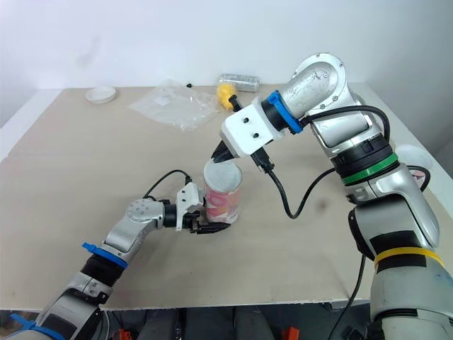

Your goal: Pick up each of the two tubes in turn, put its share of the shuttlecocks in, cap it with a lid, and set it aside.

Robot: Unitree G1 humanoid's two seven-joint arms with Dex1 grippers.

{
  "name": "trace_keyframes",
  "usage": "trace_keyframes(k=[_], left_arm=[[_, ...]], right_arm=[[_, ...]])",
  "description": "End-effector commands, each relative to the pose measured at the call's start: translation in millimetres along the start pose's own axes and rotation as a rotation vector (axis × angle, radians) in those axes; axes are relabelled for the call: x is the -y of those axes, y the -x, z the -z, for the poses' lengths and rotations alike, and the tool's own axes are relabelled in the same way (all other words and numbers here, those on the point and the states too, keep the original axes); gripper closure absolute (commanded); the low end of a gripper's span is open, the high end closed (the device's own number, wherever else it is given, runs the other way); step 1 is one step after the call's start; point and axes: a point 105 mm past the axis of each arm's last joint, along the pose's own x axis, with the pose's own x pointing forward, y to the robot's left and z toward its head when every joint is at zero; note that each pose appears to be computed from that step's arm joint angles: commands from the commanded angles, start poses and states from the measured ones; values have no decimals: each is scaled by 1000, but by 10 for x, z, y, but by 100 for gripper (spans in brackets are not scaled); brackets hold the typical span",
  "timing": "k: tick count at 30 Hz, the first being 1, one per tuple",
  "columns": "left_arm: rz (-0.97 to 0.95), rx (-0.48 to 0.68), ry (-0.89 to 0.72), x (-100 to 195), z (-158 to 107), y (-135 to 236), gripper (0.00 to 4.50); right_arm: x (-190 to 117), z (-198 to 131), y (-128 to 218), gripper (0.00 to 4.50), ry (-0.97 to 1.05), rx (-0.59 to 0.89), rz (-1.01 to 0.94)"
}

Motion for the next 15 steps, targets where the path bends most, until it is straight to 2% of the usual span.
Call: trace_keyframes(k=[1, 15], left_arm=[[-47, -112, 97, -21, 341, 99, 123], [-42, -121, 100, -12, 364, 112, 123]], right_arm=[[-3, -65, 67, 444, 36, -2, -31], [163, -198, 311, 444, 45, 9, 38]])
